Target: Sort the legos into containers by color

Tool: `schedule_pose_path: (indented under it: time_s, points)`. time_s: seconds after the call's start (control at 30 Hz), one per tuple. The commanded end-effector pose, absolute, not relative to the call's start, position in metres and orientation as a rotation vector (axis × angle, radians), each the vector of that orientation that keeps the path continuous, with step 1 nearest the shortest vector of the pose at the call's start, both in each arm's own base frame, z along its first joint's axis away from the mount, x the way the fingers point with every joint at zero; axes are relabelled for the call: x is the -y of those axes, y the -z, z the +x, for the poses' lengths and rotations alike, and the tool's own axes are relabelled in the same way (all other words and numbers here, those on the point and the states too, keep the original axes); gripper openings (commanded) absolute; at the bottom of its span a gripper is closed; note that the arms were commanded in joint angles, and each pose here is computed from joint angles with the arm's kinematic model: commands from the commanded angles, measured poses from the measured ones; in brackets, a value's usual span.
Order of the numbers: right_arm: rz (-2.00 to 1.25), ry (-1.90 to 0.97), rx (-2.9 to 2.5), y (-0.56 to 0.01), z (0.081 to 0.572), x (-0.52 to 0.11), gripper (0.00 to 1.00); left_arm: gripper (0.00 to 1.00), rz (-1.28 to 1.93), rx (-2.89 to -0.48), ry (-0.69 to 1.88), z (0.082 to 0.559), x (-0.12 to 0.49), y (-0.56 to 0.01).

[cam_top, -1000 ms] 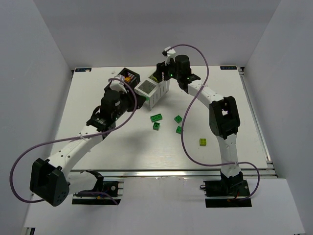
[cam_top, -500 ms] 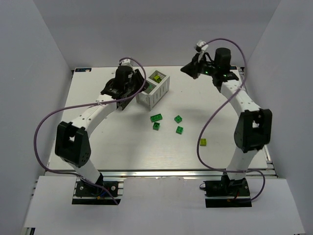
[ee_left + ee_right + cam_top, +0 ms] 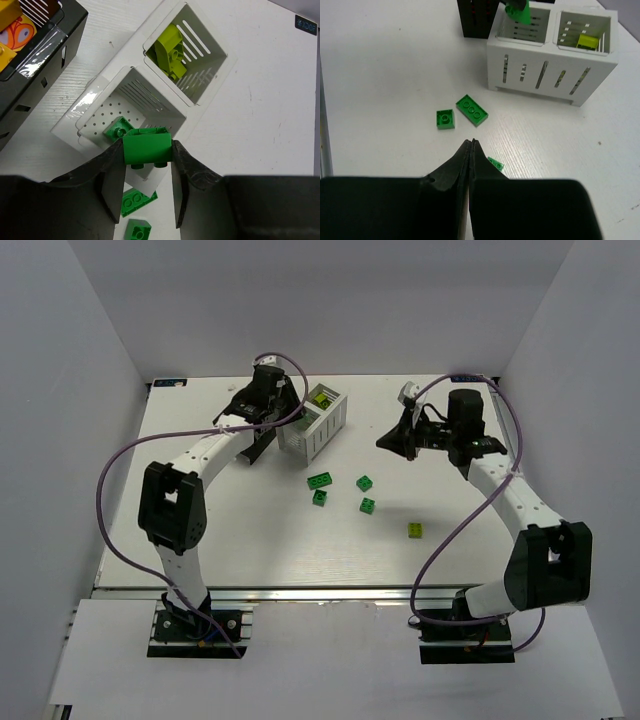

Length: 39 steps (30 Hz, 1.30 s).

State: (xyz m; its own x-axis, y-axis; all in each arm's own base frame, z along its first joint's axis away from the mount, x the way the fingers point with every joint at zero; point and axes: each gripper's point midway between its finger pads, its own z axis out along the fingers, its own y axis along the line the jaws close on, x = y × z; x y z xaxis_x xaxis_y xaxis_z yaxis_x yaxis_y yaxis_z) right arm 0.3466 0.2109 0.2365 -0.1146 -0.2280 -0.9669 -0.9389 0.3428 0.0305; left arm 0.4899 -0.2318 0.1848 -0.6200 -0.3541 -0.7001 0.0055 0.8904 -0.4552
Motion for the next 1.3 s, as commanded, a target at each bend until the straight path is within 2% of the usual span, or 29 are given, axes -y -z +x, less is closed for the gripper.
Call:
schedule_pose_path:
  time_s: [0.0, 0.13, 0.17, 0.23, 0.33, 0.37, 0.5, 0.8, 0.93, 0.97, 1.03, 1.1, 1.13, 1.17, 1.23, 1.27]
  points:
    - [-1.101, -0.841, -1.559, -0.241, 0.336, -0.206, 0.00, 0.05, -0.246, -2.156, 0.502, 0.498, 0.228, -0.199]
    - [-1.095, -0.825, -1.563, -0.242, 0.334, -0.203, 0.03, 0.18, -0.248, -2.169, 0.493, 0.500, 0.229, -0.191]
    - [-1.092, -0.826, -1.571, -0.241, 0.333, -0.203, 0.05, 0.26, -0.248, -2.173, 0.491, 0.501, 0.229, -0.188]
    - [-1.099, -0.819, -1.572, -0.241, 0.332, -0.202, 0.08, 0.34, -0.248, -2.174, 0.486, 0.501, 0.229, -0.188]
    - [-1.106, -0.808, -1.601, -0.234, 0.330, -0.199, 0.21, 0.50, -0.244, -2.164, 0.482, 0.503, 0.228, -0.192]
    - [-1.111, -0.808, -1.606, -0.233, 0.329, -0.199, 0.24, 0.50, -0.243, -2.163, 0.484, 0.503, 0.228, -0.193]
    - [-1.129, -0.782, -1.634, -0.228, 0.326, -0.194, 0.33, 0.63, -0.232, -2.145, 0.492, 0.505, 0.230, -0.202]
    - [-1.179, -0.736, -1.700, -0.217, 0.314, -0.184, 0.38, 0.63, -0.222, -2.075, 0.522, 0.500, 0.228, -0.236]
    - [-1.190, -0.751, -1.827, -0.198, 0.300, -0.175, 0.38, 0.45, -0.222, -1.993, 0.537, 0.478, 0.215, -0.271]
    - [-1.188, -0.747, -1.854, -0.195, 0.299, -0.173, 0.38, 0.38, -0.221, -1.976, 0.544, 0.471, 0.212, -0.276]
    - [-1.180, -0.698, -1.940, -0.183, 0.301, -0.164, 0.38, 0.34, -0.218, -1.987, 0.547, 0.454, 0.205, -0.262]
    - [-1.178, -0.652, -2.060, -0.166, 0.295, -0.150, 0.41, 0.38, -0.218, -1.919, 0.583, 0.433, 0.198, -0.282]
    - [-1.184, -0.631, -2.106, -0.158, 0.295, -0.145, 0.47, 0.42, -0.220, -1.955, 0.574, 0.420, 0.192, -0.260]
    - [-1.186, -0.594, -2.194, -0.146, 0.288, -0.135, 0.51, 0.54, -0.232, -1.911, 0.594, 0.408, 0.187, -0.274]
    - [-1.172, -0.538, -2.306, -0.127, 0.283, -0.122, 0.63, 0.65, -0.242, -1.913, 0.591, 0.393, 0.179, -0.267]
    - [-1.118, -0.513, -2.375, -0.119, 0.281, -0.116, 0.77, 0.69, -0.254, -1.943, 0.569, 0.384, 0.173, -0.249]
